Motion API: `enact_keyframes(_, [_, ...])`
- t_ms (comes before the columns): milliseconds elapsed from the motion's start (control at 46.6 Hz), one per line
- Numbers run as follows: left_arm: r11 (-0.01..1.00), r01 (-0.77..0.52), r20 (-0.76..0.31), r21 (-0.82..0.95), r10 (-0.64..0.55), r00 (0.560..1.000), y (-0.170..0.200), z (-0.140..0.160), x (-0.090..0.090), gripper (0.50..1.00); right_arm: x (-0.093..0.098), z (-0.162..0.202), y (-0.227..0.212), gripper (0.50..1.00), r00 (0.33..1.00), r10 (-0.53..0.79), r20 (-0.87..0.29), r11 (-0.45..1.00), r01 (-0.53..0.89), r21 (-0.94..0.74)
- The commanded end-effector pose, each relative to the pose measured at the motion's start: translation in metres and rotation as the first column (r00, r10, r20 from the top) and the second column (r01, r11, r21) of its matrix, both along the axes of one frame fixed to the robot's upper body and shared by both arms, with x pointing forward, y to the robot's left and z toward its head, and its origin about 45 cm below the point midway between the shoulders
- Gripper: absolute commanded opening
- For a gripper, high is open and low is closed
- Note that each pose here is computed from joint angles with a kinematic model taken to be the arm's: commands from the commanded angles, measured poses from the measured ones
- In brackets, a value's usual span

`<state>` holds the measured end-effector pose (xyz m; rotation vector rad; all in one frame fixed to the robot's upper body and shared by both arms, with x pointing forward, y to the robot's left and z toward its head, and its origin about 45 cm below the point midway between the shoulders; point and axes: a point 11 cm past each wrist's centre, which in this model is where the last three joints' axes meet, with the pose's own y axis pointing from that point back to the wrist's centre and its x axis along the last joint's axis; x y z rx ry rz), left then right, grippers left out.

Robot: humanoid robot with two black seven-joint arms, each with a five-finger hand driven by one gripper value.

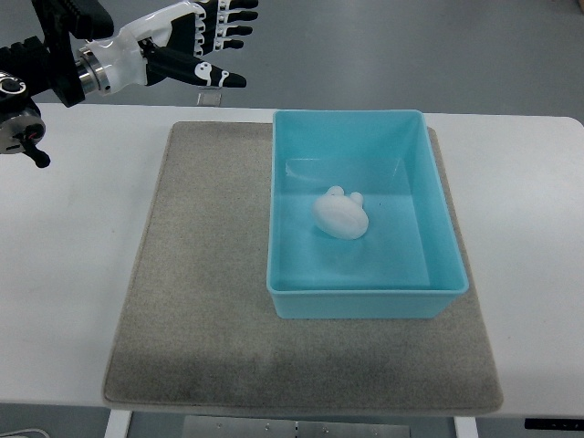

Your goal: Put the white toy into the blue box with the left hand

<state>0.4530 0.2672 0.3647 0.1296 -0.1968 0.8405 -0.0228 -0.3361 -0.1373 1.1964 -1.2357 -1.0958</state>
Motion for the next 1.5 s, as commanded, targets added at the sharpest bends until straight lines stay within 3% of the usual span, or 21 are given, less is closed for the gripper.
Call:
enact_keyframes(0, [0.998,-0.017,-0.061,-0.053,0.013,0.998,0.018,-0.009,0.001,0.999,0.0,0.0,0.0,0.936,1.0,0.0,0.0,1.0,0.0,0.001])
enact_keyframes(386, [0.927,-0.131,-0.262,-0.352,0.037,0.964,0.064,-0.04,-0.005,0.999,0.001,0.0,0.0,0.936,1.0,0.0,0.001,1.0,0.0,-0.001])
enact_keyframes(601, [0.898,-0.2,-0.327,-0.392,0.068,0.942,0.075,-0.064,-0.009,0.999,0.0,0.0,0.0,0.936,1.0,0.0,0.0,1.0,0.0,0.001])
enact_keyframes(923, [0.83,-0.366,-0.474,-0.421,0.142,0.869,0.108,-0.1,-0.002,0.999,0.001,0.0,0.0,0.936,1.0,0.0,0.001,1.0,0.0,0.001])
enact_keyframes(1159, [0.755,-0.477,-0.619,-0.45,0.121,0.776,0.113,-0.139,-0.004,0.999,0.0,0.0,0.0,0.936,1.0,0.0,0.0,1.0,0.0,-0.001])
enact_keyframes(1481, [0.756,-0.471,-0.639,-0.455,0.091,0.764,0.105,-0.145,-0.006,0.999,0.001,0.0,0.0,0.936,1.0,0.0,0.001,1.0,0.0,0.001])
